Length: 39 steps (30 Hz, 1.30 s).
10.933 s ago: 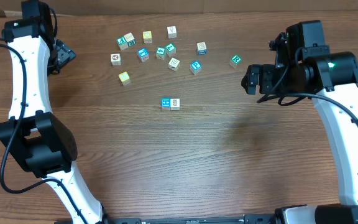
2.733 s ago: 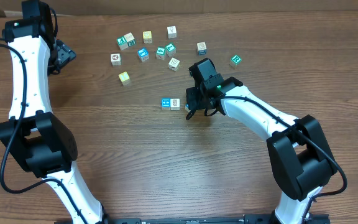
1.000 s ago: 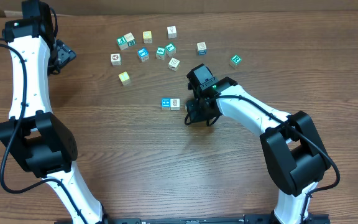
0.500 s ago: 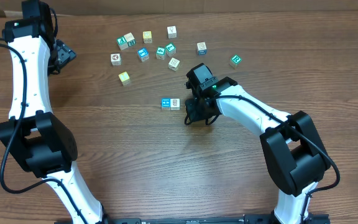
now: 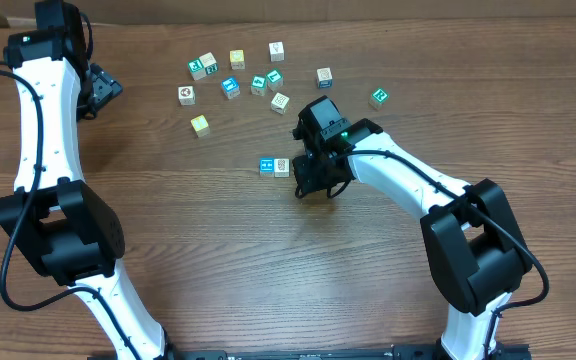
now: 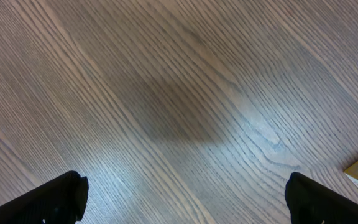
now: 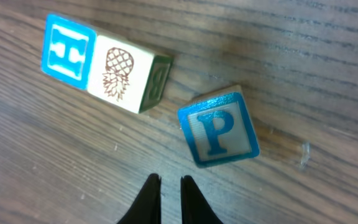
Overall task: Form a horizontal line
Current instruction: 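Lift the right gripper up and away from the row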
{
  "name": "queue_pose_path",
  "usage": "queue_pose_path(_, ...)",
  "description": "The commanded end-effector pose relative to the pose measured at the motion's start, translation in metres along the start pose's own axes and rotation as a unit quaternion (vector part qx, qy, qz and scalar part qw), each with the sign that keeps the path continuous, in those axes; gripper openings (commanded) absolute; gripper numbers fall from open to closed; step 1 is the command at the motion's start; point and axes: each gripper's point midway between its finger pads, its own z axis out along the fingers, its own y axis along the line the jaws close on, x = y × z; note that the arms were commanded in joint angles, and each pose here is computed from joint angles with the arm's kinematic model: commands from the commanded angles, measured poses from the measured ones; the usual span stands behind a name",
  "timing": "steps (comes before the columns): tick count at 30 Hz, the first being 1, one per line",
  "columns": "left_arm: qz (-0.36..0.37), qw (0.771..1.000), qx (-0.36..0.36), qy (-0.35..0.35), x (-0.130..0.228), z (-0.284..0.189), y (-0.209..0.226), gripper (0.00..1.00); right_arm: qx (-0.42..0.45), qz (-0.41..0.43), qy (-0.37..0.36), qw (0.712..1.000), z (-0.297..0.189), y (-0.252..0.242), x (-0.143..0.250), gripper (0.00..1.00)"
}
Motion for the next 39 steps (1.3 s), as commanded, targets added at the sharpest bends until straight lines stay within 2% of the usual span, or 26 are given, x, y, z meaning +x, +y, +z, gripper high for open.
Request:
queue_pose_path(1, 0.004, 1.0, 0.001, -0.008, -0.001, -0.006, -0.002, 1.0, -0.01, -0.003, -0.015, 1.0, -0.028, 0.003, -0.017, 0.11)
queue_pose_path(6, 0.004, 1.0, 0.001, -0.008, -0.001, -0.006, -0.002, 1.0, -0.003, 0.025, -0.019, 0.999, -0.065, -0.013, -0.023, 0.12)
queue_pose_path(13, 0.004, 1.0, 0.001, -0.008, -0.001, -0.006, -0.002, 1.0, 0.019, 0.07, -0.022, 0.997, -0.074, -0.053, -0.025, 0.15)
queue_pose_path(18, 0.004, 1.0, 0.001, -0.008, -0.001, -0.006, -0.002, 1.0, 0.027, 0.079, -0.022, 0.996, -0.076, -0.062, -0.025, 0.21)
queue_pose_path(39, 0.004, 1.0, 0.001, -0.008, -0.001, -0.006, -0.002, 1.0, 0.048, 0.086, 0.005, 0.995, -0.061, -0.073, -0.006, 0.21)
